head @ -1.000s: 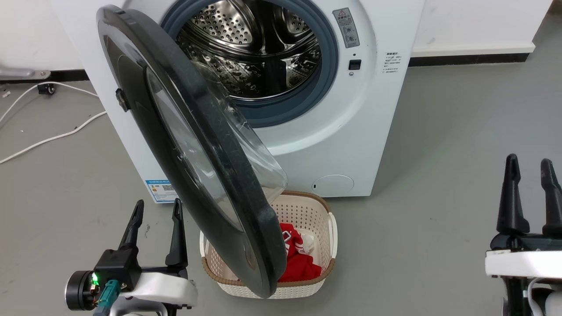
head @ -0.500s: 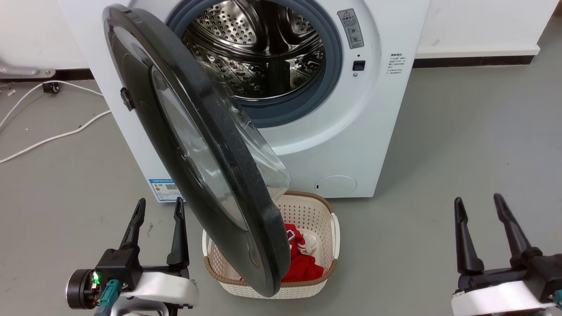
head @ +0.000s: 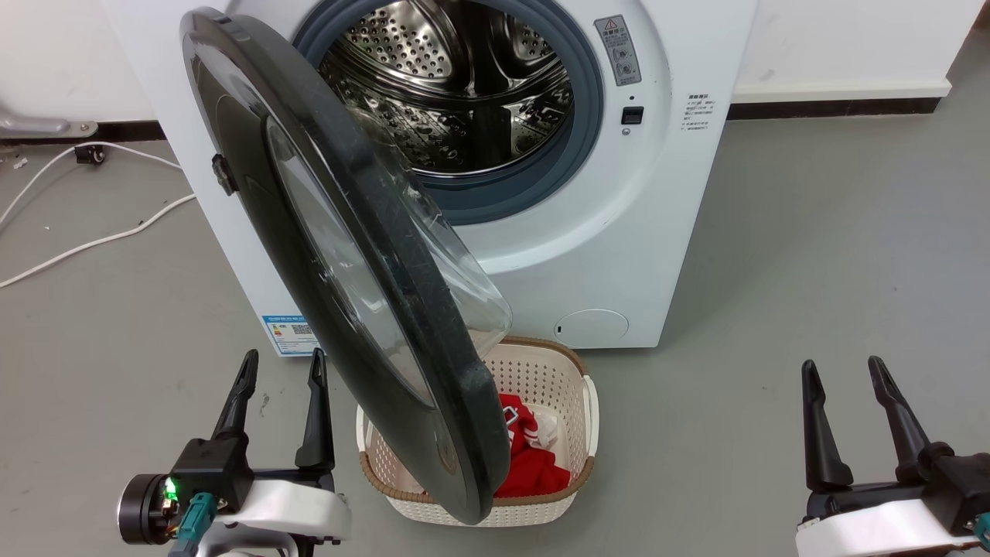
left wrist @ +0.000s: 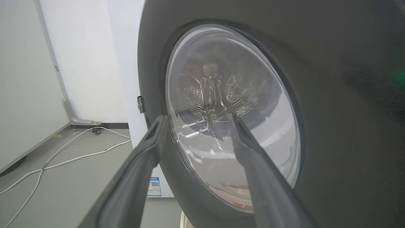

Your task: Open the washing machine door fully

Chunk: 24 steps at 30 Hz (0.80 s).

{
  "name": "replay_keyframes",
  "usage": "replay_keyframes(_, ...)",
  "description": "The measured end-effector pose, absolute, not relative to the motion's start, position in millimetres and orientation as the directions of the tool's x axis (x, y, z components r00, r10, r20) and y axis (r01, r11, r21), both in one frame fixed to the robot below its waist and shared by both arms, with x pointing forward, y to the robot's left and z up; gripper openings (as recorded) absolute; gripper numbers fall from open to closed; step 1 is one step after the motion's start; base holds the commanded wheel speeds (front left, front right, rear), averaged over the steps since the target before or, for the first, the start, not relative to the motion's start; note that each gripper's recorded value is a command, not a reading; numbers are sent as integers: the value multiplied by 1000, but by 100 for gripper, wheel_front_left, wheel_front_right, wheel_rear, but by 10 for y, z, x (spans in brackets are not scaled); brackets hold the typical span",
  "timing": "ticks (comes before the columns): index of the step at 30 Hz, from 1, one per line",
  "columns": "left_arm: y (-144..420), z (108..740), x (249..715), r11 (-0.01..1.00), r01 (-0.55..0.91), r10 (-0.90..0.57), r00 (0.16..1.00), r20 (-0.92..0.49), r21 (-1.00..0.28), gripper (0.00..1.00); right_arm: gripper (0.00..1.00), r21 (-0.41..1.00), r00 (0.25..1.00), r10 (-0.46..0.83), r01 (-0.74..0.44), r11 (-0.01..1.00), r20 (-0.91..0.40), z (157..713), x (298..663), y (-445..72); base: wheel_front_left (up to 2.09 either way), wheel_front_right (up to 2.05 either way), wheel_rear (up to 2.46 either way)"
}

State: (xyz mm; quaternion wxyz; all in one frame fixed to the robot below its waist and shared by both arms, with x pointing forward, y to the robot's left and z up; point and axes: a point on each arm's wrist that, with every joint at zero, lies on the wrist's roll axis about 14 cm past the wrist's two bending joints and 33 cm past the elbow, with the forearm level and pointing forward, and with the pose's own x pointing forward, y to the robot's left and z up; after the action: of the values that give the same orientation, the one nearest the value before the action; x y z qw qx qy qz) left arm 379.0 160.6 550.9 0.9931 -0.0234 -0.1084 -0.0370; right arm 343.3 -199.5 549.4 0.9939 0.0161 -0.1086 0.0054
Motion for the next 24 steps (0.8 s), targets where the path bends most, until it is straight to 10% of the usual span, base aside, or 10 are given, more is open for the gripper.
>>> replay_keyframes(1,1606,5509,3790,996,79,-69,974,217,-35,100,100,32,977,7,-14,999,215,5489,3433,-1995,0,0,0)
replay_keyframes(2,1605,5511,3790,996,79,-69,974,217,-34,73,100,35,977,7,-15,999,214,5484,3433,-1994,0,0,0)
replay_keyframes(3,1605,5512,3790,996,79,-70,973,218,-35,0,100,39,977,6,-15,999,213,5478,3433,-1994,0,0,0)
replay_keyframes(15,1624,5910,3774,996,81,-66,939,337,-32,0,100,55,978,1,-13,998,208,5455,3436,-2003,0,0,0)
replay_keyframes(24,1631,7093,3500,998,57,-67,744,665,37,0,100,66,979,-1,-12,998,202,5431,3439,-2005,0,0,0)
